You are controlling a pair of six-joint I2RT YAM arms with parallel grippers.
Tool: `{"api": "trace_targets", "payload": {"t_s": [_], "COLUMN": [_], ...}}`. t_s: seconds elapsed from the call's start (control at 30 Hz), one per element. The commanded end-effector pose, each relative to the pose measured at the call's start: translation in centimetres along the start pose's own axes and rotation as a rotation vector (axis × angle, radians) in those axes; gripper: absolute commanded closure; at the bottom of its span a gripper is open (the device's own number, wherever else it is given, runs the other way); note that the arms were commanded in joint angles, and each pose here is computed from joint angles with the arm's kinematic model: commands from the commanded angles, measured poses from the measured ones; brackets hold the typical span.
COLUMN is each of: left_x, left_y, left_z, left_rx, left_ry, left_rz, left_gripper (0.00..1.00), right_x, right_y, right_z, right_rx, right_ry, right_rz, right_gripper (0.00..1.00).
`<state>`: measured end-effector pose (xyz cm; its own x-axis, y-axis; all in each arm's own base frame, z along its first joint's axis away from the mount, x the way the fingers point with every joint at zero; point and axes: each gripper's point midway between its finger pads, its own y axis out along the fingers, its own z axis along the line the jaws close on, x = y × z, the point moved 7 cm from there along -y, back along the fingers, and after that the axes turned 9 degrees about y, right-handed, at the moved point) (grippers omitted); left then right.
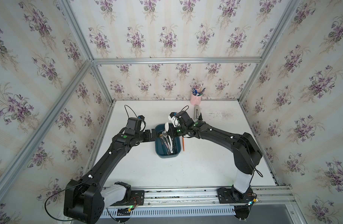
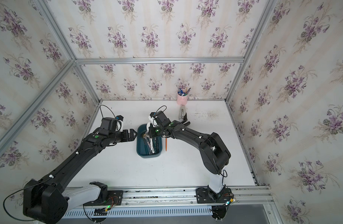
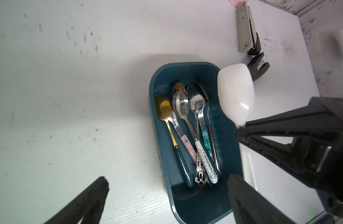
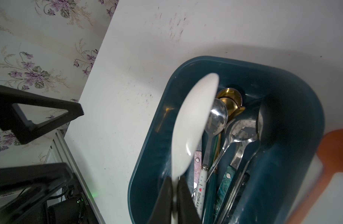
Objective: Put the spoon into the storage box
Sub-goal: Place the spoon in the storage box.
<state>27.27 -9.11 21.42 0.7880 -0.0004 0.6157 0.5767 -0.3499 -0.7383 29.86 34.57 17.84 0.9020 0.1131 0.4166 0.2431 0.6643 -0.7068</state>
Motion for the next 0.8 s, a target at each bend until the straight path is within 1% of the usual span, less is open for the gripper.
{"api": "trace_targets", "payload": {"t_s": [0.0, 0.17, 0.23, 0.53, 0.77], "left_x": [0.2, 0.0, 0.0, 0.2, -0.1], "left_y": [-0.1, -0.1, -0.1, -0.2, -0.1], "left_z": [0.0, 0.3, 0.3, 0.5, 0.6], "left_rx": [-0.011, -0.007, -0.006, 0.004, 0.010], "left_ry": [-0.006, -0.005, -0.004, -0.002, -0.006], "left_rz": [-0.011, -0.007, -0.005, -0.007, -0.003], "left_gripper": [0.00, 0.00, 0.00, 0.00, 0.00], "right_x": [-0.4, -2.0, -2.4, -3.4, -3.1], "right_y": [1.7, 4.1, 4.8, 6.4, 6.3], "right_z": [-0.2, -1.0, -1.4, -2.5, -2.5], "right_rx": [-0.007, -0.038, -0.037, -0.076, -0.102], "right_ry": [0.040, 0.031, 0.044, 0.063, 0.059], "right_rz": [-0.007, 0.041, 0.063, 0.098, 0.083], "right_gripper": [0.91, 0.91, 0.89, 0.86, 0.84]}}
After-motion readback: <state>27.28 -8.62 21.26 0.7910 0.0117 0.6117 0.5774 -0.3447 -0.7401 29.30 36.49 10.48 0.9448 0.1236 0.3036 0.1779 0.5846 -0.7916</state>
